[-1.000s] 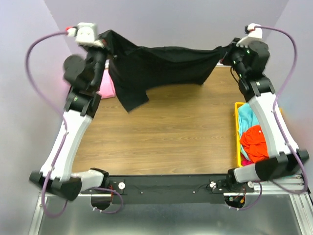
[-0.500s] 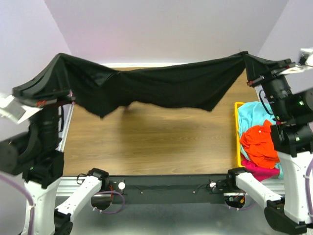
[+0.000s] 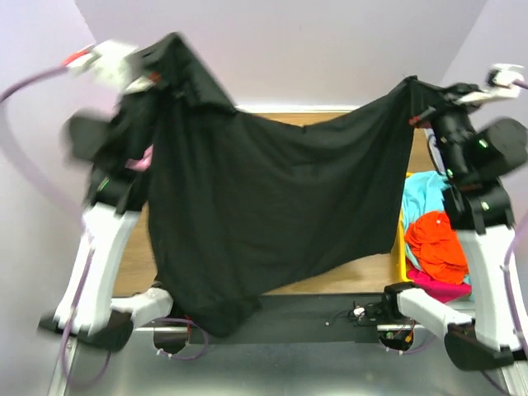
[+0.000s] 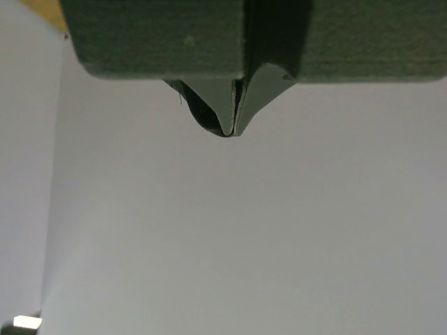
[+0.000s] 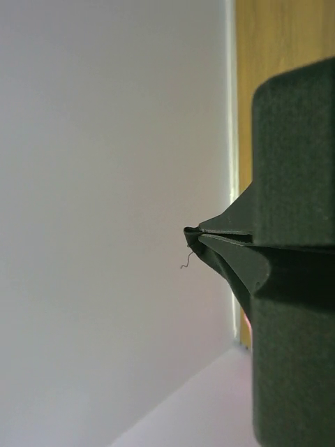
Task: Fold and stack the t-shirts
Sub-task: Flatten the tshirt out
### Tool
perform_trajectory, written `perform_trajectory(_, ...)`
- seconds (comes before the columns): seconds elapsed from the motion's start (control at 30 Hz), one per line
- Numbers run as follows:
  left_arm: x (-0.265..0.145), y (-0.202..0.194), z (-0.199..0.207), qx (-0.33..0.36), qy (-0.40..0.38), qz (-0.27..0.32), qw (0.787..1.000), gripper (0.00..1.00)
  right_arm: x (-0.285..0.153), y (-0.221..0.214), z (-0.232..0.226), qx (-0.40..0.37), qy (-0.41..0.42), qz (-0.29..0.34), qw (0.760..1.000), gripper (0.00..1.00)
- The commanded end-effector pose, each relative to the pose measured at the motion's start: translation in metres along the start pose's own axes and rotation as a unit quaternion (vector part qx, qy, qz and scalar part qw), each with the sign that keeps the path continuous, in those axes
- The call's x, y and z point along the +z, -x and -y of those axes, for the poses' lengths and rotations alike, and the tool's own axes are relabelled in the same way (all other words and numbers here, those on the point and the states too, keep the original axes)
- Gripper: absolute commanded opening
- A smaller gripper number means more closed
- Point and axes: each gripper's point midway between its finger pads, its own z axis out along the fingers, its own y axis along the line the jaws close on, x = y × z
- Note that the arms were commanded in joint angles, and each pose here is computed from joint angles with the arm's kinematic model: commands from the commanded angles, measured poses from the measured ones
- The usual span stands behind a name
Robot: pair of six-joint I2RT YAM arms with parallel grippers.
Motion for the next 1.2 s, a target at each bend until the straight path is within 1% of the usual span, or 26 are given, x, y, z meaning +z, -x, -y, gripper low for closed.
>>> perform_trajectory(0.0, 0.044, -0.151, -0.013, 0.007, 0.016, -0.133, 0.991, 0.0, 0.04, -0.078, 0.057, -0.014, -0.118, -0.073, 0.99, 0.01)
perform_trajectory(0.07, 0.059, -0.18, -0.02, 0.006, 0.03, -0.152, 0.988, 0.0, 0.053, -0.109, 0.071, -0.015, -0.138, -0.094, 0.986, 0.01)
perform_trajectory(0.1, 0.065, -0.233, -0.028, 0.005, 0.037, -0.195, 0.98, 0.0, 0.067, -0.144, 0.086, -0.02, -0.158, -0.126, 0.979, 0.01)
perform_trajectory(0.13, 0.069, -0.255, -0.033, 0.006, 0.042, -0.213, 0.976, 0.0, 0.075, -0.159, 0.093, -0.021, -0.169, -0.132, 0.977, 0.01)
perform_trajectory(0.17, 0.083, -0.261, -0.037, 0.005, 0.044, -0.212, 0.976, 0.0, 0.085, -0.177, 0.102, -0.023, -0.181, -0.146, 0.972, 0.01)
perform_trajectory(0.2, 0.084, -0.328, -0.049, 0.006, 0.053, -0.262, 0.964, 0.0, 0.093, -0.192, 0.114, -0.026, -0.198, -0.155, 0.968, 0.01)
perform_trajectory(0.23, 0.081, -0.363, -0.055, 0.002, 0.057, -0.3, 0.952, 0.0, 0.102, -0.206, 0.124, -0.027, -0.208, -0.165, 0.964, 0.01)
perform_trajectory(0.27, 0.105, -0.356, -0.061, 0.001, 0.062, -0.285, 0.957, 0.0, 0.122, -0.244, 0.145, -0.03, -0.226, -0.193, 0.954, 0.01)
perform_trajectory(0.3, 0.109, -0.38, -0.068, -0.001, 0.066, -0.302, 0.951, 0.1, 0.133, -0.256, 0.154, -0.032, -0.234, -0.198, 0.951, 0.01)
perform_trajectory(0.33, 0.087, -0.468, -0.082, 0.0, 0.086, -0.374, 0.923, 0.24, 0.145, -0.277, 0.166, -0.035, -0.243, -0.21, 0.946, 0.01)
perform_trajectory(0.37, 0.116, -0.446, -0.087, 0.003, 0.087, -0.333, 0.939, 0.38, 0.153, -0.292, 0.176, -0.041, -0.251, -0.22, 0.942, 0.02)
perform_trajectory(0.4, 0.104, -0.499, -0.091, -0.002, 0.093, -0.362, 0.927, 0.72, 0.177, -0.321, 0.191, -0.046, -0.249, -0.234, 0.939, 0.22)
perform_trajectory(0.43, 0.106, -0.5, -0.092, -0.004, 0.094, -0.36, 0.928, 0.86, 0.185, -0.335, 0.197, -0.05, -0.247, -0.244, 0.936, 0.42)
perform_trajectory(0.47, 0.105, -0.505, -0.091, -0.007, 0.093, -0.361, 0.928, 0.97, 0.186, -0.368, 0.21, -0.054, -0.253, -0.273, 0.927, 0.8)
perform_trajectory(0.53, 0.117, -0.477, -0.087, -0.014, 0.086, -0.323, 0.942, 0.99, 0.198, -0.367, 0.21, -0.053, -0.25, -0.269, 0.929, 0.92)
perform_trajectory(0.57, 0.087, -0.509, -0.084, -0.018, 0.087, -0.361, 0.928, 0.99, 0.194, -0.374, 0.213, -0.052, -0.254, -0.277, 0.925, 0.94)
perform_trajectory(0.6, 0.086, -0.5, -0.083, -0.018, 0.087, -0.354, 0.931, 0.98, 0.191, -0.375, 0.212, -0.048, -0.253, -0.28, 0.925, 1.0)
perform_trajectory(0.7, 0.076, -0.464, -0.078, -0.021, 0.088, -0.35, 0.932, 0.99, 0.174, -0.373, 0.201, -0.033, -0.242, -0.293, 0.924, 1.0)
perform_trajectory(0.77, 0.05, -0.473, -0.075, -0.023, 0.095, -0.38, 0.92, 0.98, 0.154, -0.388, 0.199, -0.025, -0.239, -0.317, 0.918, 1.0)
perform_trajectory(0.83, 0.042, -0.45, -0.072, -0.022, 0.112, -0.371, 0.922, 0.98, 0.147, -0.38, 0.185, -0.013, -0.219, -0.319, 0.922, 1.0)
perform_trajectory(0.9, 0.002, -0.47, -0.07, -0.022, 0.126, -0.409, 0.904, 0.98, 0.126, -0.395, 0.176, -0.01, -0.21, -0.343, 0.915, 1.0)
perform_trajectory(0.93, 0.0, -0.451, -0.068, -0.03, 0.133, -0.395, 0.909, 0.98, 0.122, -0.387, 0.169, -0.01, -0.203, -0.34, 0.918, 1.0)
perform_trajectory(0.97, -0.032, -0.47, -0.067, -0.034, 0.141, -0.424, 0.894, 0.98, 0.108, -0.398, 0.164, -0.009, -0.198, -0.358, 0.913, 1.0)
perform_trajectory(1.03, -0.045, -0.45, -0.064, -0.046, 0.156, -0.412, 0.897, 0.98, 0.096, -0.402, 0.15, -0.002, -0.179, -0.368, 0.913, 1.0)
perform_trajectory(1.07, -0.079, -0.465, -0.062, -0.049, 0.173, -0.437, 0.881, 0.98, 0.081, -0.406, 0.142, 0.004, -0.172, -0.377, 0.91, 1.0)
perform_trajectory(1.17, -0.127, -0.461, -0.042, -0.043, 0.188, -0.454, 0.87, 0.98, 0.065, -0.407, 0.126, 0.021, -0.154, -0.379, 0.912, 1.0)
